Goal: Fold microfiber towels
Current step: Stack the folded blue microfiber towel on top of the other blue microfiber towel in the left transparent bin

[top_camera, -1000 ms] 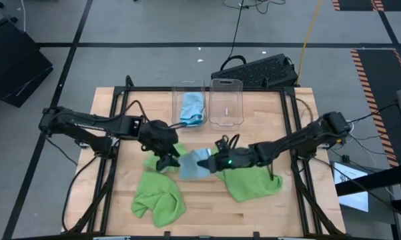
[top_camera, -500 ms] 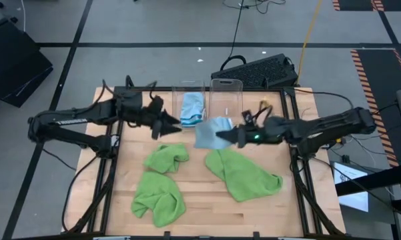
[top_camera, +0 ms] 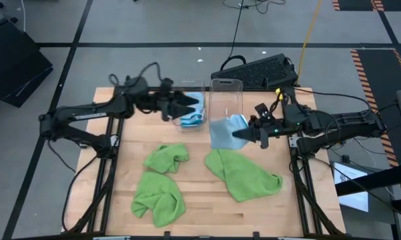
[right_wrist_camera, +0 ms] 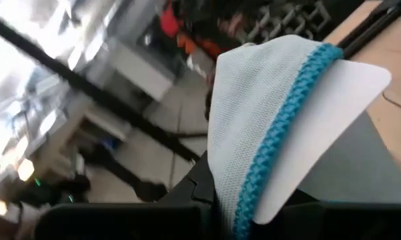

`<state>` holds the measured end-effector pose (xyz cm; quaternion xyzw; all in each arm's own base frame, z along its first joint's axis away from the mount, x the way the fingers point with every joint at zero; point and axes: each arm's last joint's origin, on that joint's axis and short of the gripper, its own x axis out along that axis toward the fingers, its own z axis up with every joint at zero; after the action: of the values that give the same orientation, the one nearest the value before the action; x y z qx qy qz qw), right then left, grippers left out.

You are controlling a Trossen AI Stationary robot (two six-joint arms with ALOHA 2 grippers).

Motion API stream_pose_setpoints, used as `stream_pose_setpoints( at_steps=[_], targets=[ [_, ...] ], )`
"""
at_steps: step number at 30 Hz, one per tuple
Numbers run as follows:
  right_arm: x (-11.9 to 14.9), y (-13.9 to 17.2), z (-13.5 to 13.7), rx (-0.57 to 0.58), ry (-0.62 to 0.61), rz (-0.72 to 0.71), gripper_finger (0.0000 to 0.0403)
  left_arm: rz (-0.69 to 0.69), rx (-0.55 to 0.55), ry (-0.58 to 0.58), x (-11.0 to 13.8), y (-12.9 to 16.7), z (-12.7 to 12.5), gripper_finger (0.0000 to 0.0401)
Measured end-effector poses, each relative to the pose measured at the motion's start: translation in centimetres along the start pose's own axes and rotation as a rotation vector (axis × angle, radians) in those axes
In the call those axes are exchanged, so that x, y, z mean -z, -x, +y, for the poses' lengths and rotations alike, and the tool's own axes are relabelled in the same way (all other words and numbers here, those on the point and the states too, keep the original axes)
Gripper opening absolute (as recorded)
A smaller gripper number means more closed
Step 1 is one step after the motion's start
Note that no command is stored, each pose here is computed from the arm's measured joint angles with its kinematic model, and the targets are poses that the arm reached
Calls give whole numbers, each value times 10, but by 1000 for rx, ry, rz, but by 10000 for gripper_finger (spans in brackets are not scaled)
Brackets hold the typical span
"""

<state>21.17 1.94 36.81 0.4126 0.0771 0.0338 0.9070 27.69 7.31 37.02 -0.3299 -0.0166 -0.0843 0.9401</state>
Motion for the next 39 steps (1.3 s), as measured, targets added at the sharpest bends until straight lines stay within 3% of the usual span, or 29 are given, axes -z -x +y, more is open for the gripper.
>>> stream_pose_setpoints(
  at_steps=[7,14,18,29,39],
  targets=[
    [8,-1,-4,-22,131,148,20,125,57,-85,8,-52,22,364],
    [7,6,-4,-37,174,164,20,249,253,-110,20,-111,24,363],
    [6,16,-2,-43,189,153,20,281,281,-104,31,-134,26,363],
    [3,48,1,13,244,99,20,375,340,-6,47,-143,24,351],
    [-1,64,3,50,328,19,20,341,260,25,53,-147,20,245]
  ],
)
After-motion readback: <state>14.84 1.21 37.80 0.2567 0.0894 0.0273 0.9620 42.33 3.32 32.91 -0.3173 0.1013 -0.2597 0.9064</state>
